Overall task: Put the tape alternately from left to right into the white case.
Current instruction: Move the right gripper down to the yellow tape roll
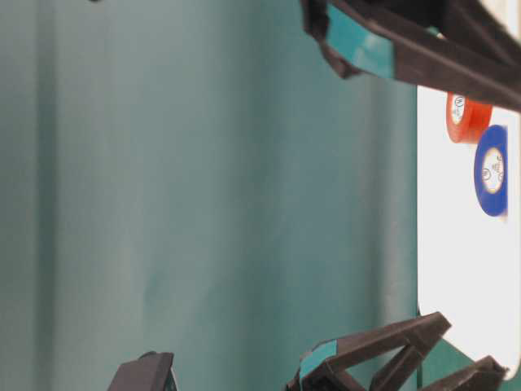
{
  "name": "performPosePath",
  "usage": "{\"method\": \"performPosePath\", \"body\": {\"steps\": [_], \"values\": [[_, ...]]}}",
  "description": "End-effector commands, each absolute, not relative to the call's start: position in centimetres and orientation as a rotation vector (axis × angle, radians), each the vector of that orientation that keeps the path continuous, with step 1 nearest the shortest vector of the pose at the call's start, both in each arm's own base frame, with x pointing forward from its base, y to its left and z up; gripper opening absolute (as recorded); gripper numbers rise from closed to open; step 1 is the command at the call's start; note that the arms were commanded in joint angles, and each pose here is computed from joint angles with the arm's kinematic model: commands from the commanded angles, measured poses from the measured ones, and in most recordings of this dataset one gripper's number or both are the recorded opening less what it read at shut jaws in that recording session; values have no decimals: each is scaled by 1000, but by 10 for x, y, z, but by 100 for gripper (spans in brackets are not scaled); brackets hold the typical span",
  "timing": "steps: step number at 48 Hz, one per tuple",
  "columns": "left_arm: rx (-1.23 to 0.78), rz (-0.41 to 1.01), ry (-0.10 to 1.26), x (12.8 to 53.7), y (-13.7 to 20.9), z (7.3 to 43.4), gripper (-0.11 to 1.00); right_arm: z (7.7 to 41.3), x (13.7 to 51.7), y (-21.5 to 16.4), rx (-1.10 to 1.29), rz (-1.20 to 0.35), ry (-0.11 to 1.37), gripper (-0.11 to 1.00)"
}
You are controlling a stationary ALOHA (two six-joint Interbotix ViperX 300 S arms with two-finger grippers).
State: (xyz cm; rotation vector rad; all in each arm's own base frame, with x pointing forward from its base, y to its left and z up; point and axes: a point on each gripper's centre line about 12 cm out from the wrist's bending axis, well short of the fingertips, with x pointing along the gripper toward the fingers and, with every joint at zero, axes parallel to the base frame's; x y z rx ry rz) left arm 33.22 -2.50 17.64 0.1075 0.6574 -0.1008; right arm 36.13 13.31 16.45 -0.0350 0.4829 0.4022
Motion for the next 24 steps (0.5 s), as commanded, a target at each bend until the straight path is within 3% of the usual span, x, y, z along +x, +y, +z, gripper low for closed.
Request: {"method": "performPosePath", "body": {"steps": [1, 24], "values": [[105, -103, 621, 335, -27, 186, 77, 171, 371, 144, -22, 419, 458, 78], [110, -112, 626, 336, -30, 180, 77, 138, 399, 166, 15, 396, 588, 78]]}}
